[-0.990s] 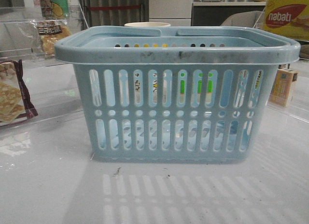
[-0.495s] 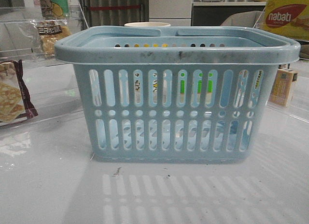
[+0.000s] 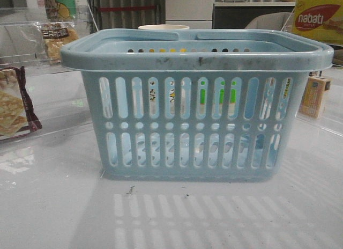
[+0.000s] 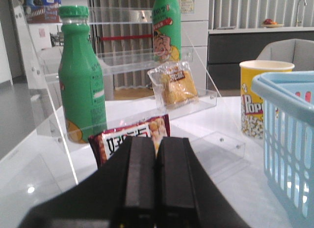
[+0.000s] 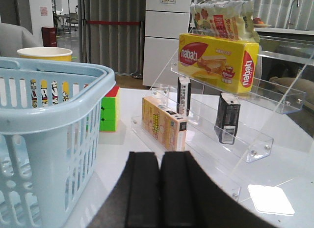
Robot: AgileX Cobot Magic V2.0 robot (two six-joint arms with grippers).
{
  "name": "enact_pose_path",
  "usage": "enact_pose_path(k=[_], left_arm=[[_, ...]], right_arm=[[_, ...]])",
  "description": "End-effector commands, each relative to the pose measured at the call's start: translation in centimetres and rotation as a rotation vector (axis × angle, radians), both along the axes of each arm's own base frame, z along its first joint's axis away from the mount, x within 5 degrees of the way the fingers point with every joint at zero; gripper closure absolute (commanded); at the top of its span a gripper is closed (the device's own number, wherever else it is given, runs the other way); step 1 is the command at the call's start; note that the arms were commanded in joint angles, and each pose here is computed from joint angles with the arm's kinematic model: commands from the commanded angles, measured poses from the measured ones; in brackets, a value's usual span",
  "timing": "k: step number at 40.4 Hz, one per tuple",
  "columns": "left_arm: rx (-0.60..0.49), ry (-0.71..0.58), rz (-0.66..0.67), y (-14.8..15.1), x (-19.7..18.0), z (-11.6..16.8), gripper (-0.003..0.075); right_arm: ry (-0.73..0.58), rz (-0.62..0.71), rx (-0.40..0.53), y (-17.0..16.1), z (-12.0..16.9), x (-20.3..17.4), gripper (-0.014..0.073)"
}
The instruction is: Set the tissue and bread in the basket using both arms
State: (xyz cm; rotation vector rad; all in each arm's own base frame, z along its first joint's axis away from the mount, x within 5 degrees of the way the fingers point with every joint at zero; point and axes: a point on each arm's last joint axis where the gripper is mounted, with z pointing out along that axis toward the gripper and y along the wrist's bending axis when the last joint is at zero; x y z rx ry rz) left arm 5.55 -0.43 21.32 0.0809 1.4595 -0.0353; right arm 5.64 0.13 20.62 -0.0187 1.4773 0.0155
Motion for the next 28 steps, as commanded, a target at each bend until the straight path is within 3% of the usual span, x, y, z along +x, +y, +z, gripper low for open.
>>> enact_pose_path(k=[1, 11, 15, 20, 28], left_arm=[[-0.015, -0.189, -0.003, 0.0, -0.6, 2.3, 0.0630], [-0.024, -0.332, -0.001, 0.2, -2.7, 9.3, 0.0630], [-0.024, -0.337, 0.001, 0.2, -3.2, 12.2, 0.0630], [-0.022, -0.296, 0.004, 0.3, -3.0, 15.6, 0.0630], [-0.011, -0.118, 0.011, 0.2, -1.5, 19.1, 0.0630]], right_arm=[[-0.125, 0.004, -0.012, 0.0, 1.5, -0.4, 0.0538], [-0.224, -0.004, -0.009, -0.1, 8.2, -2.3, 0.0538], [-0.208, -0.009, -0.008, -0.1, 11.0, -2.8, 0.0538], [-0.156, -0.015, -0.007, -0.2, 14.4, -2.8, 0.0538], [0.057, -0.027, -0.008, -0.3, 16.8, -1.0, 0.0538]])
